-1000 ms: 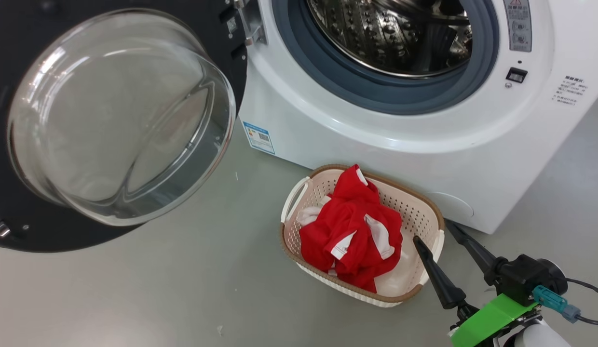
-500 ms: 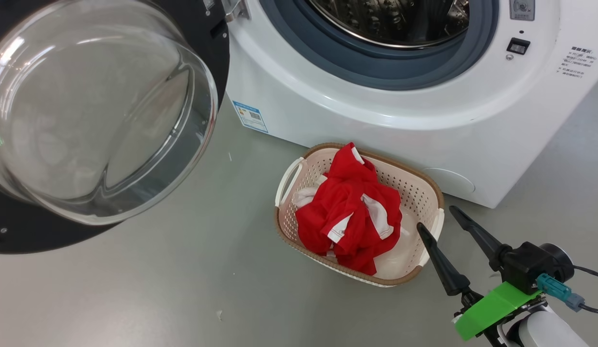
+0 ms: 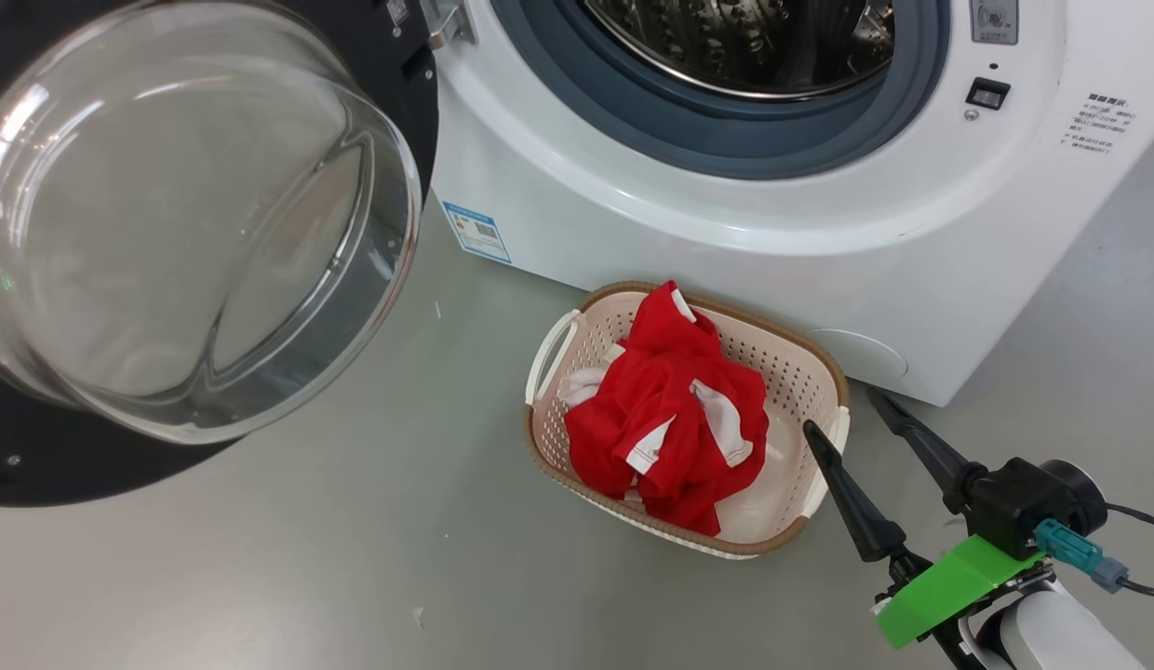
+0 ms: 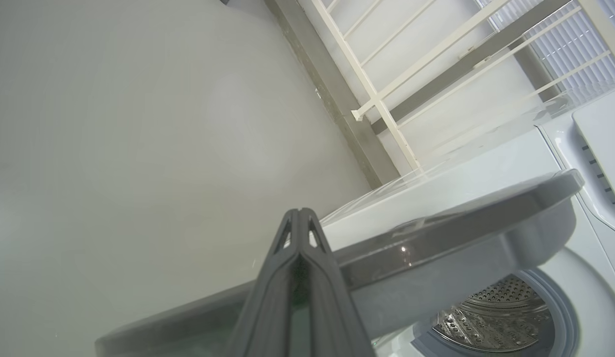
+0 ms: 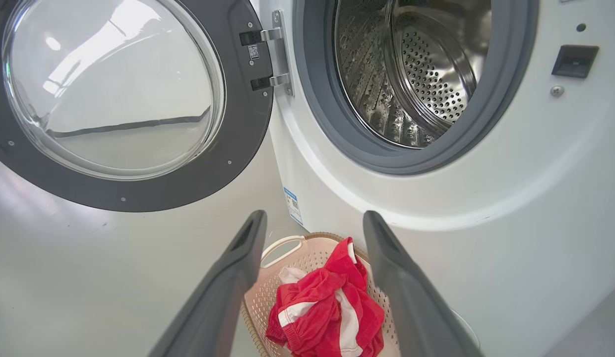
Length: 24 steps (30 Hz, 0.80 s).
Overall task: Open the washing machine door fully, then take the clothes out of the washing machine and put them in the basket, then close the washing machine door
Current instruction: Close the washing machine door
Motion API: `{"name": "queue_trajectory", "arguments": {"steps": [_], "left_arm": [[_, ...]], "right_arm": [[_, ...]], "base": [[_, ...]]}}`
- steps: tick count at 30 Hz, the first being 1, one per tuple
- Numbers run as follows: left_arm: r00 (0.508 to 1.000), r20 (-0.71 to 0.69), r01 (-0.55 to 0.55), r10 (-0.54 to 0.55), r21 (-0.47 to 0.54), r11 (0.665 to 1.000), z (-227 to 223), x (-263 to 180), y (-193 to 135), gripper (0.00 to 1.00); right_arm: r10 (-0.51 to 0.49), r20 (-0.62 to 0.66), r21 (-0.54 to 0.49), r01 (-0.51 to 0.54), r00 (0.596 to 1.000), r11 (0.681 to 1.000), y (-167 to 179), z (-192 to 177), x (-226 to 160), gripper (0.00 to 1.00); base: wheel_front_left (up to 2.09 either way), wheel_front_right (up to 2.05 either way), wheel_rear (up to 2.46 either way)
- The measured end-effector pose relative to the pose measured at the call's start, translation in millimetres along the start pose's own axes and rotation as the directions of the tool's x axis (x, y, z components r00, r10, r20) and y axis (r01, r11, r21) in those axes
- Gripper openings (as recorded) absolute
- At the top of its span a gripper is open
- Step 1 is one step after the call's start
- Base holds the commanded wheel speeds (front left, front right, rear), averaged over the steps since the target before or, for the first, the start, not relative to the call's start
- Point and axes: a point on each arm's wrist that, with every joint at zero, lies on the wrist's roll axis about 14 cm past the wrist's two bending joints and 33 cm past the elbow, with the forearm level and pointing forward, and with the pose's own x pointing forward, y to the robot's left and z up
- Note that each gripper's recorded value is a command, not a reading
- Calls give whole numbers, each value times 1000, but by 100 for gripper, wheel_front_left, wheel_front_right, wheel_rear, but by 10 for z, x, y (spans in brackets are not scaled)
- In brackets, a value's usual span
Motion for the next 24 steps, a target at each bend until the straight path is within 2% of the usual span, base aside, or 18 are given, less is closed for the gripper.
{"name": "queue_trajectory", "arguments": {"steps": [14,24], "left_arm": [[980,-184,81,-73,40,996,-190,-195,-103,0],[926,-339,200,-166,68,977,-499,-338,-299,0]], "right_arm": [[-6,29,-28,7,1000,1000,44,162,-66,100],[-17,53,-40,19,998,999,80,272,-138,100]], "base": [[0,0,0],[0,0,0]]}}
